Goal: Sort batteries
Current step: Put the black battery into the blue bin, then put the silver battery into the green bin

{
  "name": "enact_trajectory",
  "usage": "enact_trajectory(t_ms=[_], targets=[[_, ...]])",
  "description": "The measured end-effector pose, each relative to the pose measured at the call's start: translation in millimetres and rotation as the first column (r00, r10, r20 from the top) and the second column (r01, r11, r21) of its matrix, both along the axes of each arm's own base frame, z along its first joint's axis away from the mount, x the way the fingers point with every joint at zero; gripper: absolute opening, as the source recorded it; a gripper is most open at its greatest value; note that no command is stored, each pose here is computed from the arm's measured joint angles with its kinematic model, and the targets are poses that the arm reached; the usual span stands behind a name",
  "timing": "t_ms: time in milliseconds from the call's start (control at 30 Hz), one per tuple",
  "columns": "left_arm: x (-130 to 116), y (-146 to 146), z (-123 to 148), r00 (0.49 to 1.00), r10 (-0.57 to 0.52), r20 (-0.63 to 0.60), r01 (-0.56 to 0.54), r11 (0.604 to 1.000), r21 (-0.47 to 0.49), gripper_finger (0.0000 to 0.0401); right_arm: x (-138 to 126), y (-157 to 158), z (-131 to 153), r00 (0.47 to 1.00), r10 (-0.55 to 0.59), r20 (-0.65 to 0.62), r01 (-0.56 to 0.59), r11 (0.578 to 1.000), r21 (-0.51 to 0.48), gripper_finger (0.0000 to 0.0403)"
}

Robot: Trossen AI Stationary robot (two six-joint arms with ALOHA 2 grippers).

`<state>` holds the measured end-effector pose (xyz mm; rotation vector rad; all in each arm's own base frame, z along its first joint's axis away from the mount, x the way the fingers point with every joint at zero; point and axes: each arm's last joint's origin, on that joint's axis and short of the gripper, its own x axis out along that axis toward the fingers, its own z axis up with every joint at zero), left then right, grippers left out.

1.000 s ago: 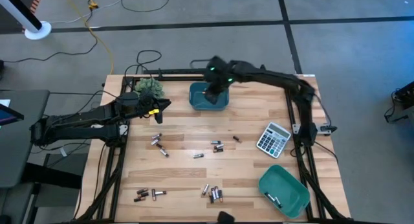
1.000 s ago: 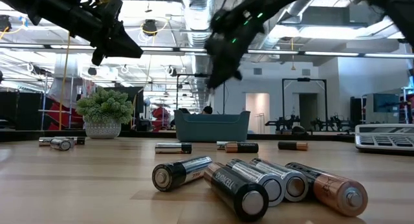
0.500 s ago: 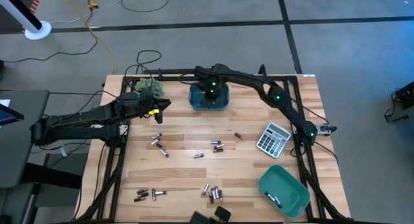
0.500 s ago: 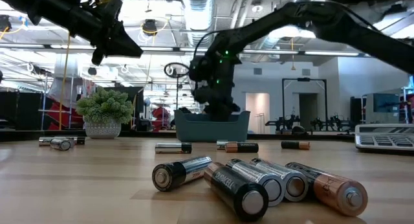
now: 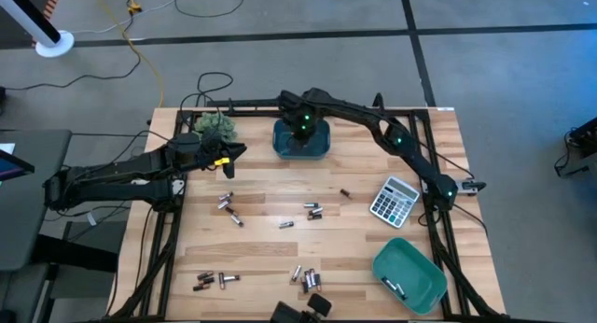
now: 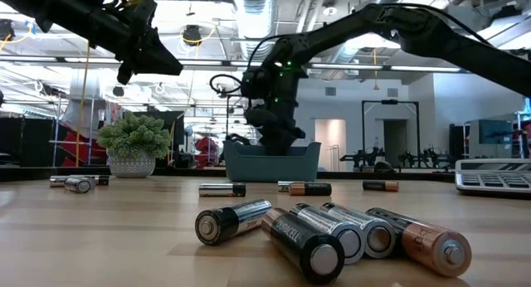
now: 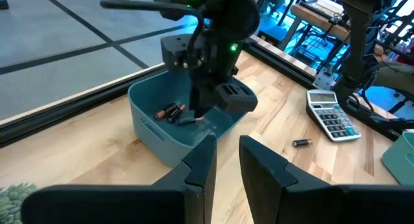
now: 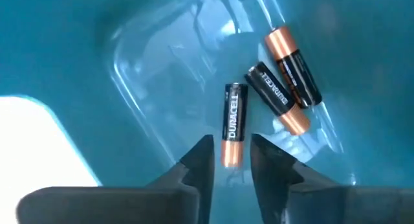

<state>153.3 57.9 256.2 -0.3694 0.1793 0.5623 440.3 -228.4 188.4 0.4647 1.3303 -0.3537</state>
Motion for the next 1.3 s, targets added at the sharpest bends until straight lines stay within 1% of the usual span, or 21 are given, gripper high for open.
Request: enact_trajectory(t_ms=[167, 333, 533, 667, 800, 933, 1000, 1100, 1200, 1300], targets=[[0, 0, 0, 1.0, -0.01, -0.019, 0.011, 0.999, 0.032, 0.0062, -1, 0, 10, 1.0, 0.0, -0.002, 0.0, 1.0, 0.001, 0.0138], [0, 0, 0, 0.999, -0.018, -0.029, 0.019, 0.999, 0.047, 0.0062, -13, 2, 28, 0.999, -0.007, -0.035, 0.007, 1.0, 0.019, 0.0142], [-1, 0, -3, 0.994, -0.039, -0.105, 0.049, 0.994, 0.101, 0.0062, -32, 9, 80, 0.999, -0.016, 0.029, 0.016, 1.0, -0.014, 0.0132], [-1, 0, -3, 0.993, -0.043, -0.115, 0.056, 0.992, 0.115, 0.0061, -50, 18, 126, 0.992, -0.006, 0.126, 0.015, 0.998, -0.067, 0.0125], [-1, -2, -2, 0.99, -0.054, -0.129, 0.07, 0.99, 0.126, 0.0061, -75, 32, 163, 0.978, 0.005, 0.207, 0.018, 0.994, -0.112, 0.0119], [1, -5, 12, 0.98, -0.046, -0.194, 0.08, 0.982, 0.171, 0.0061, -106, 49, 180, 0.956, -0.005, 0.292, 0.05, 0.988, -0.146, 0.0118], [3, -6, 19, 0.973, -0.035, -0.228, 0.08, 0.978, 0.193, 0.0061, -125, 60, 180, 0.941, -0.037, 0.336, 0.091, 0.985, -0.146, 0.0118], [9, -6, 32, 0.972, -0.036, -0.233, 0.088, 0.972, 0.216, 0.0061, -157, 79, 173, 0.912, -0.119, 0.392, 0.176, 0.978, -0.114, 0.0118], [16, -4, 37, 0.958, -0.041, -0.284, 0.1, 0.975, 0.198, 0.0061, -193, 104, 161, 0.877, -0.206, 0.433, 0.256, 0.965, -0.058, 0.0118], [26, -1, 40, 0.93, -0.049, -0.365, 0.118, 0.979, 0.169, 0.0061, -229, 132, 152, 0.842, -0.292, 0.454, 0.338, 0.941, -0.023, 0.0118]])
